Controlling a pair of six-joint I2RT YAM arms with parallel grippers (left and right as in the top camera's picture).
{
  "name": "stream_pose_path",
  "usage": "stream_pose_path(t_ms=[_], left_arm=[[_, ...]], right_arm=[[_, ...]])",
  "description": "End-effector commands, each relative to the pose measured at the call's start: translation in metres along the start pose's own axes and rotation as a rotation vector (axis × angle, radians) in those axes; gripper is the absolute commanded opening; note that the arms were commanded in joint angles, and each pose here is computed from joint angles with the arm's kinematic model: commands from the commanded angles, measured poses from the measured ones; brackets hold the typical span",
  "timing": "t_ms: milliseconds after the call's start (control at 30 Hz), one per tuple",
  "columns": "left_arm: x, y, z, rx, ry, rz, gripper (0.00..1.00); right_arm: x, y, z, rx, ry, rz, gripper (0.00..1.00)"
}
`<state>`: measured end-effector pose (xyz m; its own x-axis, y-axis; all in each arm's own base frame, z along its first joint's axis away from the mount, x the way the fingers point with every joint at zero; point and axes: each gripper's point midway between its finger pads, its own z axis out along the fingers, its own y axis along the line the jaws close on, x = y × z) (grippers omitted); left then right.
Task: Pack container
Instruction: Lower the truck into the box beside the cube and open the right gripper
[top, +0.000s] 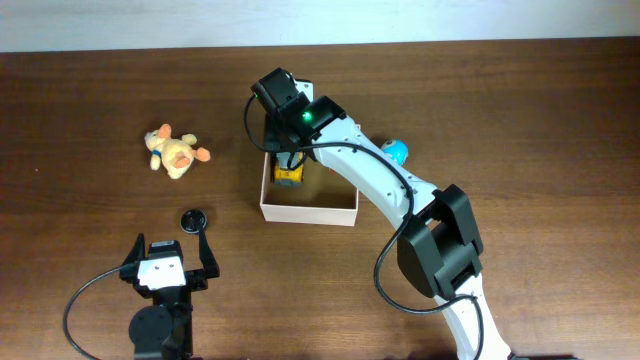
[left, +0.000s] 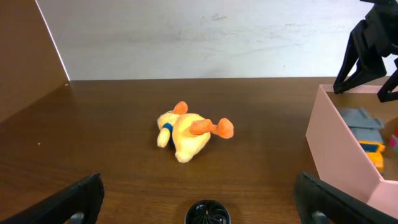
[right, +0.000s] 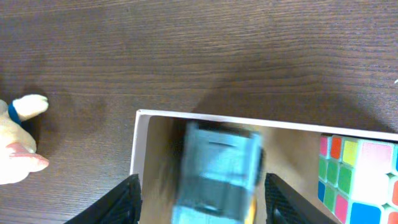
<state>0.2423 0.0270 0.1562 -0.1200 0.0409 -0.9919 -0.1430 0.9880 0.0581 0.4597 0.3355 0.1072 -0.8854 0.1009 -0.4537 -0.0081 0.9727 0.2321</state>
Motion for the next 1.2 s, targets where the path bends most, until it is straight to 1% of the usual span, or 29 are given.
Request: stream_pose_path(t_ms=[0, 233, 333, 400, 467, 500, 733, 867, 900, 967, 1000, 1133, 1167], left_arm=[[0.001, -0.002, 0.0, 0.01, 0.0, -0.006, 0.99], [0.001, -0.002, 0.0, 0.01, 0.0, -0.006, 0.99], [0.001, -0.002, 0.0, 0.01, 0.0, -0.006, 0.99], [0.001, -0.002, 0.0, 0.01, 0.0, -0.006, 0.99], [0.001, -0.002, 0.0, 0.01, 0.0, -0.006, 0.99], [0.001, -0.002, 0.0, 0.01, 0.0, -0.006, 0.99], [0.001, -0.002, 0.0, 0.01, 0.0, -0.006, 0.99], [0.001, -0.002, 0.0, 0.01, 0.0, -0.006, 0.99], [0.001, -0.002, 0.0, 0.01, 0.0, -0.006, 0.99], [0.001, -0.002, 0.0, 0.01, 0.0, -0.006, 0.99], [0.001, -0.002, 0.0, 0.01, 0.0, -0.006, 0.99], [0.001, -0.002, 0.0, 0.01, 0.0, -0.006, 0.99], [0.001, -0.002, 0.0, 0.01, 0.0, -0.006, 0.99]], right_arm=[[-0.003, 0.002, -0.001, 0.007, -0.019, 0.005, 0.59], [-0.003, 0.002, -0.002, 0.006, -0.018, -0.002, 0.6], [-0.004, 0.007, -0.005, -0.015, -0.011, -0.041, 0.64], [-0.005, 0.008, -0.011, -0.016, -0.007, -0.047, 0.64], [-0.007, 0.007, -0.019, -0.009, 0.0, -0.048, 0.63], [-0.006, 0.006, -0.023, -0.001, 0.007, -0.05, 0.6], [0.008, -0.009, -0.036, 0.061, 0.086, -0.061, 0.59], [0.014, -0.02, -0.036, 0.097, 0.116, -0.061, 0.46], [0.013, -0.022, -0.036, 0.105, 0.115, -0.06, 0.41], [0.01, -0.026, -0.036, 0.12, 0.104, -0.057, 0.35], [0.007, -0.029, -0.036, 0.129, 0.097, -0.053, 0.33], [0.001, -0.04, -0.033, 0.151, 0.088, -0.04, 0.3], [0.0, -0.043, -0.032, 0.158, 0.089, -0.036, 0.26]])
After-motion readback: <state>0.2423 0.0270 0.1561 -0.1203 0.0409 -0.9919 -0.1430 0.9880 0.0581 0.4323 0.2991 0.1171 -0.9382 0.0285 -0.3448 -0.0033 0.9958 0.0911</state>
